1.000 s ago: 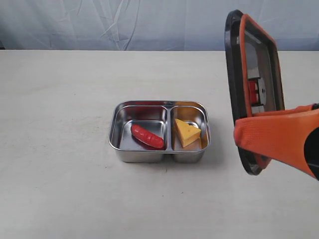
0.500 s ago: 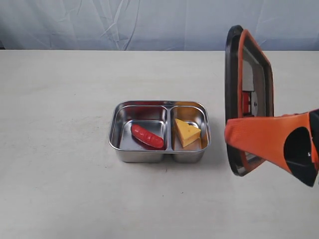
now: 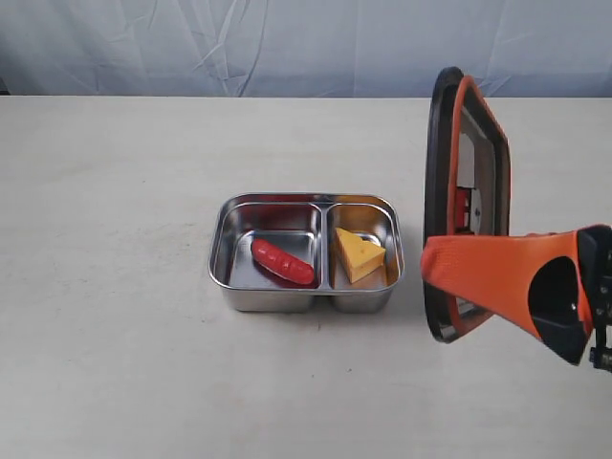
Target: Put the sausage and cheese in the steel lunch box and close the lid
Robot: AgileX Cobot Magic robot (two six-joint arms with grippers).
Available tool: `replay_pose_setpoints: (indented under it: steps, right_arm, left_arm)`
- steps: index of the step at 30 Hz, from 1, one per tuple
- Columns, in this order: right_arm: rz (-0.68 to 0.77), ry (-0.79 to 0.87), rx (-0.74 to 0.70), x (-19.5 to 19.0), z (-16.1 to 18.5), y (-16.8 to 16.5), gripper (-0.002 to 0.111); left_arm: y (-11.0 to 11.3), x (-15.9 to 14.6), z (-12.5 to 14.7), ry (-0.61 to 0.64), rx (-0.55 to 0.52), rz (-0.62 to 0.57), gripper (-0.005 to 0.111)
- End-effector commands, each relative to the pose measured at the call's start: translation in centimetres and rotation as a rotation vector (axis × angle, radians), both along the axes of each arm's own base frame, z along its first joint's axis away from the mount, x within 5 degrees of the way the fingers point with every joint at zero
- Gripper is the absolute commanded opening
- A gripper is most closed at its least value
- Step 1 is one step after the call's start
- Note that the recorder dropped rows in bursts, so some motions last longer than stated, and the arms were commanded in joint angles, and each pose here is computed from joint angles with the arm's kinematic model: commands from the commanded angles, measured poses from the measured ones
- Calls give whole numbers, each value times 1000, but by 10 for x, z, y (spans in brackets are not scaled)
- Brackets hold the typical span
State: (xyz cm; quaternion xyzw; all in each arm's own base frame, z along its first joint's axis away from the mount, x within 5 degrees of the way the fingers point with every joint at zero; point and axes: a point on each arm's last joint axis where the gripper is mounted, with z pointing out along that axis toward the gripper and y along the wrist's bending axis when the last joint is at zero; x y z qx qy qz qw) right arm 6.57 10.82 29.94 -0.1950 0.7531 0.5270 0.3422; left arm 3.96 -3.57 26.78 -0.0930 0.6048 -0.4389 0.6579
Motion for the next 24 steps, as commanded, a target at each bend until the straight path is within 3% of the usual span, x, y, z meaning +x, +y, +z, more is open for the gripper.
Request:
replay_pose_setpoints:
  steps: [1,5,8,12,17,20,24]
  right_arm:
    - [-10,-11,16,0,2,-1,-1]
    - [-28,-1,37,1,3,-1,-1]
    - [-42,4,50,2,4,-1,-1]
    - [-55,9,66,3,5,-1,-1]
    - [-89,27,101,6,8,-2,-1]
    - [-109,46,136,7,10,-2,-1]
    - [-133,67,207,9,15,-3,-1]
  left_arm:
    - [-11,-3,46,-179,221,-68,0]
    - [-18,14,56,-263,510,-75,0]
    - [-23,34,45,-169,581,-162,4]
    - [-27,58,28,-107,724,-236,19]
    - [-35,75,18,-309,978,-321,38]
    - [-40,82,14,-361,987,-378,40]
    - [-45,87,10,-358,909,-472,40]
